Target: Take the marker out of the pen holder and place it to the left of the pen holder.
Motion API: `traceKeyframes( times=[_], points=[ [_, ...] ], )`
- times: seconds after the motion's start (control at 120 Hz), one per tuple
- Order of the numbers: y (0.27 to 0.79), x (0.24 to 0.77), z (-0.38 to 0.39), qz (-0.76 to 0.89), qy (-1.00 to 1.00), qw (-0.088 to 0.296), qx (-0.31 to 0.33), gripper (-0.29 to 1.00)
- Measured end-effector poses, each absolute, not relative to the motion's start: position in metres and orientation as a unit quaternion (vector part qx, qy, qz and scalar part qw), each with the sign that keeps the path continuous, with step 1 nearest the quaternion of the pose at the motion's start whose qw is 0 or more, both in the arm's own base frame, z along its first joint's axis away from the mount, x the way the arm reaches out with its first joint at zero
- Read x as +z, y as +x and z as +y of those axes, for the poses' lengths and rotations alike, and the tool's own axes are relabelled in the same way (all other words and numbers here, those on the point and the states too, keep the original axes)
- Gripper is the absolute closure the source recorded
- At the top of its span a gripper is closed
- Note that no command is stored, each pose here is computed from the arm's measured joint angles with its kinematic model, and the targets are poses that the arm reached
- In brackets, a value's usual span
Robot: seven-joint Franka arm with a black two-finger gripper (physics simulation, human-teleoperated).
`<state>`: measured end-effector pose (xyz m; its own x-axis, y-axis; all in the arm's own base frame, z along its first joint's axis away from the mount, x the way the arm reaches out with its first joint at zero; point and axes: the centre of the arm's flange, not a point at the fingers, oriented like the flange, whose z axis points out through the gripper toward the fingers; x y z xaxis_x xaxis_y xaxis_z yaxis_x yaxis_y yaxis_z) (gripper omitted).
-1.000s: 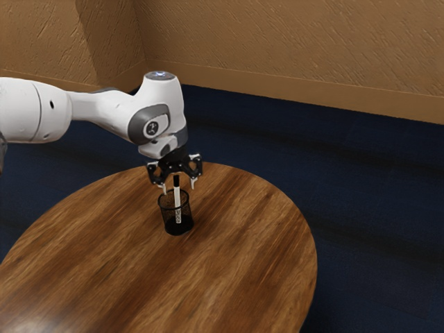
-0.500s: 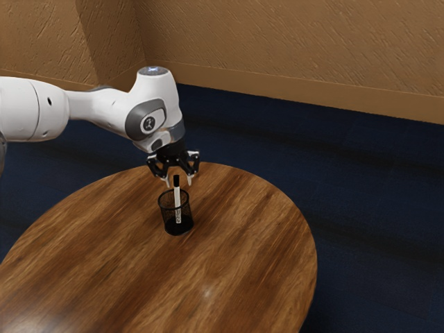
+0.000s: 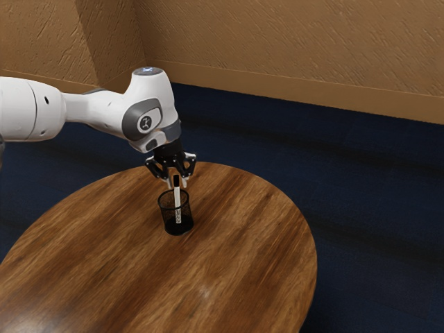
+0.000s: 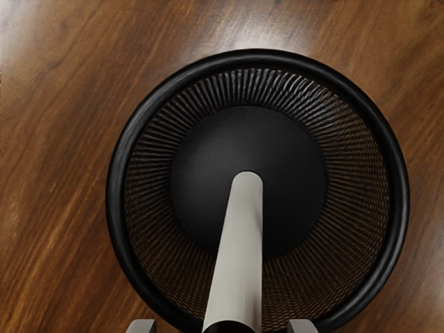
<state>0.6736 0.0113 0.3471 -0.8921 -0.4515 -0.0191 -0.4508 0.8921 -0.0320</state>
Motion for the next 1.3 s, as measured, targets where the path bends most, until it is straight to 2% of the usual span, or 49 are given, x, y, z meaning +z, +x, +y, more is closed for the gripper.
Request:
traceKeyframes(
  times=[0.433,0.742,0.867,0.933,1.042,1.183,1.3],
  points=[
    [0.674,0.354,0.011,0.975,-0.219,0.017,-0.020,0.72],
    [0.658,0.444,0.020,0.972,-0.225,0.071,-0.005,0.76],
    [0.645,0.471,0.087,0.953,-0.292,0.077,-0.015,0.77],
    [0.633,0.465,0.156,0.928,-0.363,0.063,-0.054,0.77],
    [0.615,0.417,0.242,0.875,-0.459,0.017,-0.155,0.76],
    [0.610,0.370,0.262,0.812,-0.505,-0.034,-0.290,0.76],
    [0.606,0.320,0.273,0.776,-0.522,-0.075,-0.346,0.77]
  ],
)
